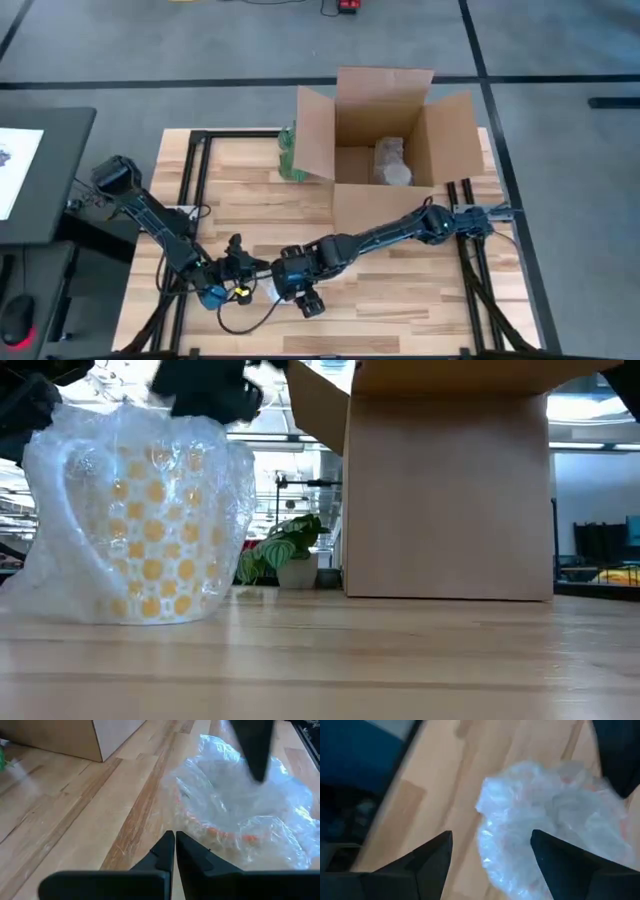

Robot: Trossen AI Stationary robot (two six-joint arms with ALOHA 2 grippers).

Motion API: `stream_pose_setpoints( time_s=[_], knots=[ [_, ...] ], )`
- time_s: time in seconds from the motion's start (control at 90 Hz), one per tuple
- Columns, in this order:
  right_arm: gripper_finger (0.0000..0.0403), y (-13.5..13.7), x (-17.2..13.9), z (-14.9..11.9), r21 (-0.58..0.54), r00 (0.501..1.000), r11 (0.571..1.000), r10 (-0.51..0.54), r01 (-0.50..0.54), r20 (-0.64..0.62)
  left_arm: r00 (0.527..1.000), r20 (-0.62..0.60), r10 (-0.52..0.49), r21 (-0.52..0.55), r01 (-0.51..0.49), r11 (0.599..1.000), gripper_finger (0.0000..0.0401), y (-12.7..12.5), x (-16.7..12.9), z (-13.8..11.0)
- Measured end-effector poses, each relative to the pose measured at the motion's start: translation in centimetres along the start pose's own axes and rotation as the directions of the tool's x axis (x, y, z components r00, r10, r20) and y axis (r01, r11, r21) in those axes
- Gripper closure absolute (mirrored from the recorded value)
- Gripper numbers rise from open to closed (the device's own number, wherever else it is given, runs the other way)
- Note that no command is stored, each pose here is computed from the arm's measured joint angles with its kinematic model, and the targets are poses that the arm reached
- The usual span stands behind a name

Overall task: Wrap mug
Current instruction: Put the orange wrapped mug into the box

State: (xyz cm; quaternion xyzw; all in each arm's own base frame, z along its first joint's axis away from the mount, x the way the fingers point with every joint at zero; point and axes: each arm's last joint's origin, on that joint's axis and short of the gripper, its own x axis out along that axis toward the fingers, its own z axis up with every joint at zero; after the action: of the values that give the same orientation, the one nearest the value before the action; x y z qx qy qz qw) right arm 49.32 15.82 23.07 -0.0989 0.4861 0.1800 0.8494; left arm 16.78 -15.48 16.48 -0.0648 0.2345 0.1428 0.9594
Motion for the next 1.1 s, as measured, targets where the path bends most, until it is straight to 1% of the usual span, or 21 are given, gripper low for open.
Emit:
stream_pose_setpoints(
  time_s=[0.122,0.244,0.367,0.456,0.544,0.633,0.844,0.956,1.0,1.067,1.1],
  knots=[
    [0.0138,-0.1,1.4,-0.4,-0.044,0.998,0.998,-0.051,0.050,-0.027,1.000,-0.001,0.000,-0.009,0.000,1.000,0.0401,0.0,0.0,0.0],
    [0.0138,-0.6,2.3,-0.6,-0.045,0.991,0.991,-0.126,0.125,-0.037,1.000,-0.001,0.000,-0.008,0.000,1.000,0.0401,0.0,0.0,0.0],
    [0.0139,-1.5,2.7,-0.9,-0.031,0.989,0.990,-0.141,0.139,-0.047,1.000,-0.001,0.002,-0.009,-0.002,1.000,0.0401,0.0,0.0,0.0],
    [0.0150,-1.8,3.5,-1.0,-0.030,0.988,0.989,-0.146,0.144,-0.048,1.000,-0.001,0.001,-0.012,-0.001,1.000,0.0401,0.0,0.0,0.0],
    [0.0169,-2.0,4.3,-1.2,-0.035,0.988,0.989,-0.148,0.147,-0.051,1.000,-0.001,0.001,-0.014,-0.001,1.000,0.0401,0.0,0.0,0.0],
    [0.0198,-2.1,4.5,-1.2,-0.045,0.988,0.988,-0.150,0.148,-0.043,1.000,-0.001,0.001,-0.015,-0.001,1.000,0.0401,0.0,0.0,0.0],
    [0.0297,-2.3,4.6,-1.2,-0.048,0.990,0.990,-0.138,0.136,-0.039,1.000,0.009,-0.001,-0.027,0.001,1.000,0.0401,-0.1,0.0,0.1],
    [0.0341,-2.1,4.6,-1.3,-0.048,0.990,0.990,-0.133,0.131,-0.047,0.999,0.021,-0.030,-0.020,0.030,0.999,0.0401,-0.6,-0.6,1.1],
    [0.0349,-1.9,4.6,-1.2,-0.052,0.990,0.990,-0.135,0.132,-0.046,0.998,0.033,-0.051,-0.026,0.052,0.998,0.0401,-0.8,-1.0,1.8],
    [0.0349,-1.8,4.2,-1.0,-0.038,0.989,0.989,-0.142,0.141,-0.041,0.994,0.069,-0.090,-0.049,0.094,0.994,0.0401,-1.3,-1.6,3.1],
    [0.0349,-1.7,4.0,-0.9,-0.027,0.989,0.990,-0.142,0.141,-0.041,0.991,0.082,-0.102,-0.042,0.106,0.994,0.0401,-1.3,-2.0,3.7]
  ],
)
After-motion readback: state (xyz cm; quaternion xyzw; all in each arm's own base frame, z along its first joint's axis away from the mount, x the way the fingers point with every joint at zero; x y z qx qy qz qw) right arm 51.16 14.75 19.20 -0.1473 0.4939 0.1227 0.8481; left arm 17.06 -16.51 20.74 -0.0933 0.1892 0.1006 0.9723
